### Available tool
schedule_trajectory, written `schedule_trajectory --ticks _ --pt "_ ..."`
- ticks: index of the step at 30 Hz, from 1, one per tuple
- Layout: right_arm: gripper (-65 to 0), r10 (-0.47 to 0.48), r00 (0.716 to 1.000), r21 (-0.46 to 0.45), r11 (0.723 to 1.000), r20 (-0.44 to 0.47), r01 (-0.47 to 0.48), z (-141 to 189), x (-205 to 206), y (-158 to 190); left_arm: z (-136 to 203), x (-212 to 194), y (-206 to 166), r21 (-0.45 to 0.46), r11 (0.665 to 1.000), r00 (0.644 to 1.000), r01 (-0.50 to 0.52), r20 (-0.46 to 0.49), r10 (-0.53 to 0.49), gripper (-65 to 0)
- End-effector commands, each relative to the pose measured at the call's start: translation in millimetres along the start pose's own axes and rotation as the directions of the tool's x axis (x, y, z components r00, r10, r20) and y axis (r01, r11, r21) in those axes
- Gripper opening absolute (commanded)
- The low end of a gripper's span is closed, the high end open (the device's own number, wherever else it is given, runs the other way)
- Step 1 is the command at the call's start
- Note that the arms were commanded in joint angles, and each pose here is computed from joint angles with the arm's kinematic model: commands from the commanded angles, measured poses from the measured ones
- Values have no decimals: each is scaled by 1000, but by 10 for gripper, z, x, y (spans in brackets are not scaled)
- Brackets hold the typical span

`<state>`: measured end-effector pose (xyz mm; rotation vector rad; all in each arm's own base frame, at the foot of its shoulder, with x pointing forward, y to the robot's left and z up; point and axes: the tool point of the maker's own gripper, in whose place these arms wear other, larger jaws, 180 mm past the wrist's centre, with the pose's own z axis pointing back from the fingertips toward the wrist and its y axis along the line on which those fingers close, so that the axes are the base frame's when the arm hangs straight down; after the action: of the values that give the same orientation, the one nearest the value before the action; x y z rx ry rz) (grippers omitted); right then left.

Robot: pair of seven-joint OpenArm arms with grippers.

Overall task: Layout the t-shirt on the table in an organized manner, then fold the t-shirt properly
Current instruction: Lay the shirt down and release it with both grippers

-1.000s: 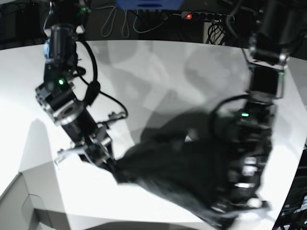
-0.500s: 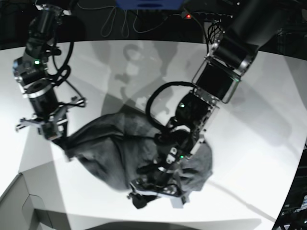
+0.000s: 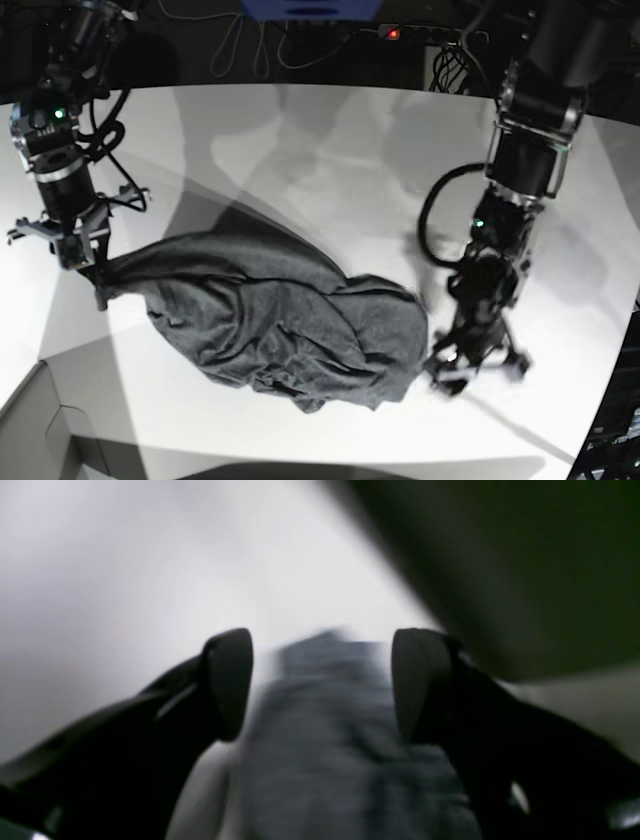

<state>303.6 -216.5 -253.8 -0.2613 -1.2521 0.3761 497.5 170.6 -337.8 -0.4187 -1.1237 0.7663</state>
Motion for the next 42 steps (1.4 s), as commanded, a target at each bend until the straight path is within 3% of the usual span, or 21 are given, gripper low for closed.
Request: schedule_trajectory --ticks 1,5,12,17,24,30,37,39,42 --pt "-650 -2 999 -16 1000 42 3 45 91 -59 -54 189 -221 -44 999 999 -18 38 20 -228" --pt "-650 -3 1000 -21 1000 14 4 88 -9 -77 -125 -58 27 28 999 1000 23 -19 -22 -228" --pt "-650 -14 1000 -75 997 -7 14 121 -75 -248 -145 -323 -8 21 993 991 116 -74 -114 -228" --pt "-650 -42 997 -66 997 -65 37 103 -303 -225 -171 -210 -51 16 993 991 120 -55 -119 -228" --pt "-650 -98 956 -128 990 -276 64 209 -854 -423 -208 -21 -89 14 992 992 128 -25 -127 -228" --pt "-650 -117 939 -167 984 -323 65 330 -996 -528 -327 82 48 81 988 991 134 -25 -132 -226" --pt "-375 -124 898 -175 983 -422 54 488 -1215 -538 -372 -8 -134 64 990 992 122 -44 -120 -226" --pt "-321 -130 899 -209 977 -418 44 550 -1183 -637 -366 6 -198 49 992 992 120 -39 -119 -226" --pt "-298 -184 907 -312 948 -379 61 691 -1104 -852 -370 26 -144 60 990 992 124 -38 -122 -226"
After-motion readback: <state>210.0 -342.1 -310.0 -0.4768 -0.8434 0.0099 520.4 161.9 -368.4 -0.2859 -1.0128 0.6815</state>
